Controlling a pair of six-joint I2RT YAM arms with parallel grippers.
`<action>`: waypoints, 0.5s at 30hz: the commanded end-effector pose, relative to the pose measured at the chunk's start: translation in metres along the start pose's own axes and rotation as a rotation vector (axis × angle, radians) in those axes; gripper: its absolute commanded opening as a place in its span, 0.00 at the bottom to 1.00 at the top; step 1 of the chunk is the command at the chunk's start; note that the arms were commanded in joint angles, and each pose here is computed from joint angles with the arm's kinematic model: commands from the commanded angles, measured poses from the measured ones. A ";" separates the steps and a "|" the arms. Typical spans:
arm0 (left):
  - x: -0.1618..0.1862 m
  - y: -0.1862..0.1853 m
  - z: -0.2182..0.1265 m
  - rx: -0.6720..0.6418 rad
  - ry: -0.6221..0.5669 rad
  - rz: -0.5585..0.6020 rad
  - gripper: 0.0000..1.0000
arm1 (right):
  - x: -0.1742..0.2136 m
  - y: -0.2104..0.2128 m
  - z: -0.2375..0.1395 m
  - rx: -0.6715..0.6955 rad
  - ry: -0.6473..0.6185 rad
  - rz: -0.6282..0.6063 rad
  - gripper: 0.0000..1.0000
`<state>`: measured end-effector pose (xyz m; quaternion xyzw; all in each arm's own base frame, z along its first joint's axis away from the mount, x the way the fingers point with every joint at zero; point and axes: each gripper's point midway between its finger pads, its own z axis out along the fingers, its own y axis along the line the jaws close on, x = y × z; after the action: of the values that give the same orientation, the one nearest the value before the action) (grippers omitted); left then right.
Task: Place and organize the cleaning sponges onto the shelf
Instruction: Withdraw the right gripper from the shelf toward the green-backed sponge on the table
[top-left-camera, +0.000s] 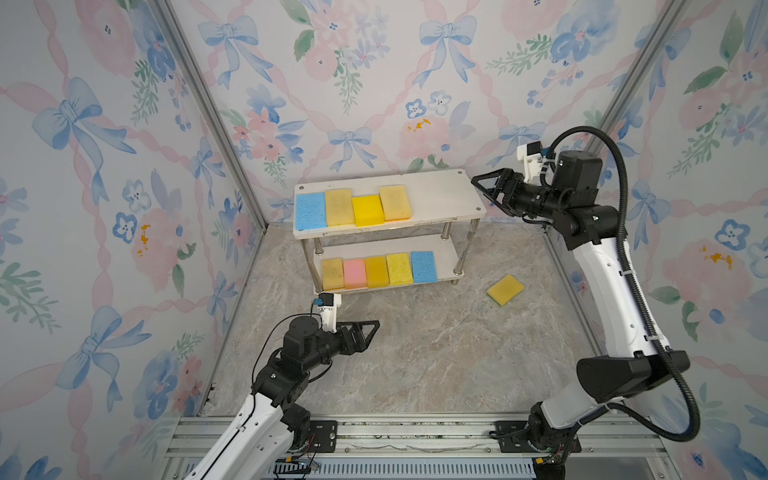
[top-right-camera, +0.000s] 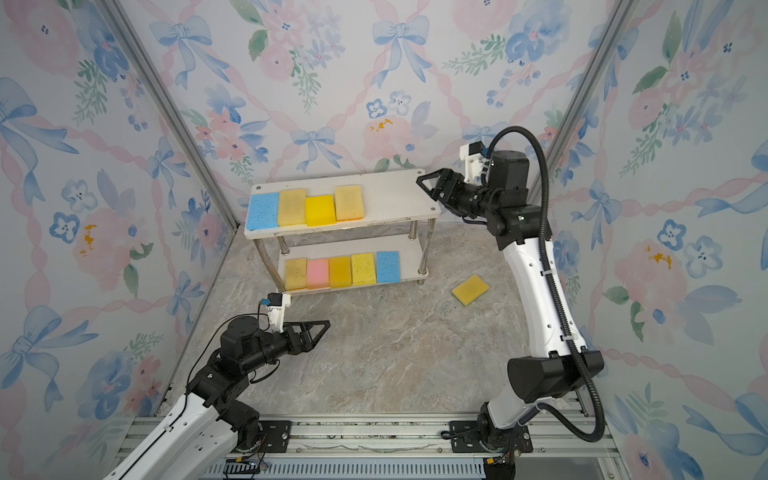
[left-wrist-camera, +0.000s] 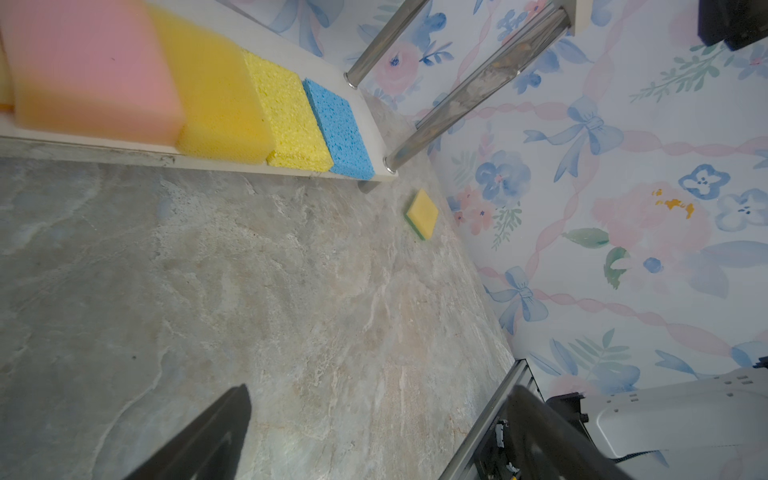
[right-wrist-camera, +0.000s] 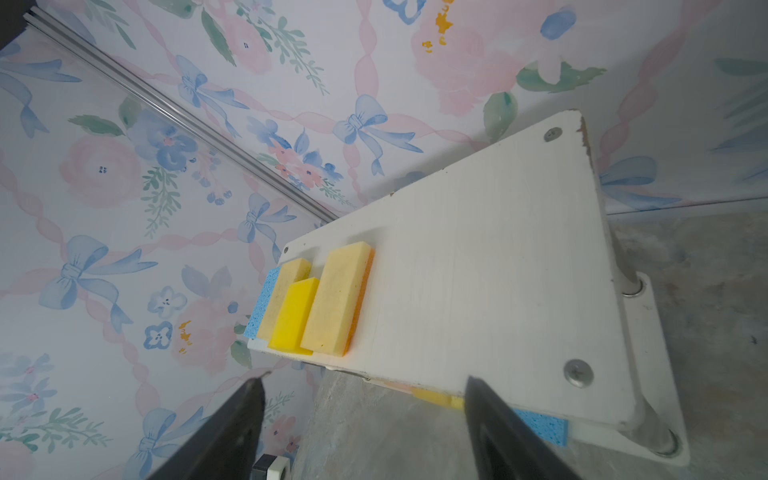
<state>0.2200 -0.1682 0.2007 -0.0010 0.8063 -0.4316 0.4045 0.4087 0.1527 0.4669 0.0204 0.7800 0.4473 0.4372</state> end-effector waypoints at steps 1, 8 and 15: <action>-0.020 -0.012 -0.009 0.009 -0.065 0.012 0.98 | -0.003 -0.007 -0.029 -0.031 -0.045 0.026 0.91; -0.043 -0.025 -0.013 0.008 -0.118 0.016 0.98 | 0.030 -0.062 -0.073 0.158 -0.059 0.027 0.97; -0.073 -0.051 -0.024 0.026 -0.180 0.106 0.98 | 0.060 -0.098 -0.095 0.309 -0.061 0.029 0.97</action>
<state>0.2329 -0.1630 0.2658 -0.0048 0.7754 -0.4307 0.4619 0.3484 0.0662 0.3923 0.1058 0.8123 0.3625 0.4445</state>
